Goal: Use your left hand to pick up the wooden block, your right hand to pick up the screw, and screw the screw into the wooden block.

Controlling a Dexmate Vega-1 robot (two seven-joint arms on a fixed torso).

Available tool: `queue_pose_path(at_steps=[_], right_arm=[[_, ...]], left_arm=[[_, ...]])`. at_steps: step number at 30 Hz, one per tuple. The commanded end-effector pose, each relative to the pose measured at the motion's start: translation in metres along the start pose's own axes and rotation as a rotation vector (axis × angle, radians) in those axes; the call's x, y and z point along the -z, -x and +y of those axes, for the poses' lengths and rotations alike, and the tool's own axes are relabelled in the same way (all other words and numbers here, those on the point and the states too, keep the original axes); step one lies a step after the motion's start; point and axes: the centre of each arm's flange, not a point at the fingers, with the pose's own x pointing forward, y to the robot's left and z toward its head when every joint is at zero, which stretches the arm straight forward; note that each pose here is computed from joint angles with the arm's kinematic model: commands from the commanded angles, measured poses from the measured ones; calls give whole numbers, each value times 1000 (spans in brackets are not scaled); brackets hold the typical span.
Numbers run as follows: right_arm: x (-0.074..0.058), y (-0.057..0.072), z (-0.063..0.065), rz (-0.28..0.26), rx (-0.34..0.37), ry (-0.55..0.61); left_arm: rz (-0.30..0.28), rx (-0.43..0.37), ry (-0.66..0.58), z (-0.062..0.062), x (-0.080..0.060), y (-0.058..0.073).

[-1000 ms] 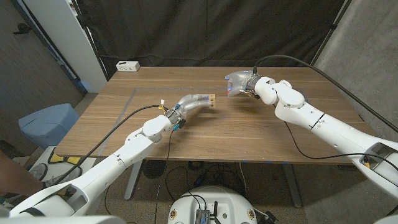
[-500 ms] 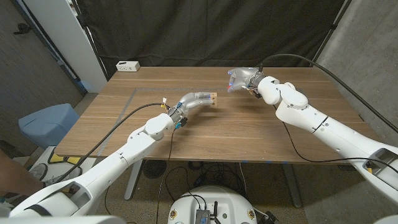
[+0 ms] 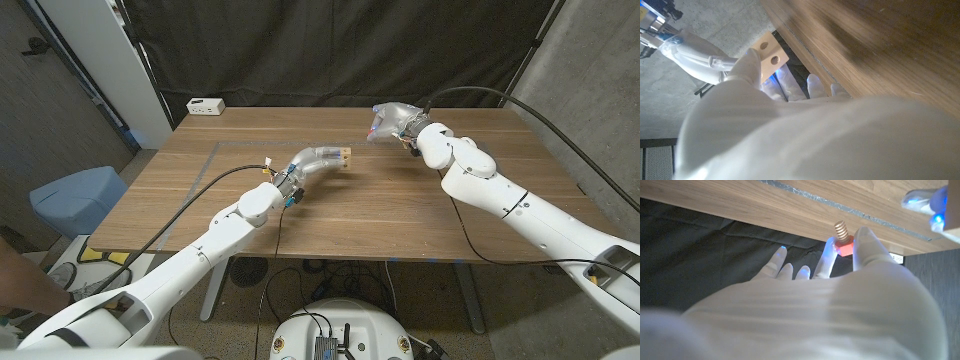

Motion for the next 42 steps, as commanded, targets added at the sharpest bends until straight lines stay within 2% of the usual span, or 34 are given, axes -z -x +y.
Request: queue_pose_path(at_steps=[1, 8, 23, 42], right_arm=[[0, 7, -7, 49, 69, -114], [3, 14, -9, 71, 105, -187], [6, 30, -2, 59, 183, -354], [-4, 49, 11, 72, 350, -510]], left_arm=[[1, -8, -46, -9, -3, -3], [-2, 0, -40, -15, -3, -8], [-18, 9, -18, -25, -4, -18], [-44, 1, -1, -37, -8, -28]])
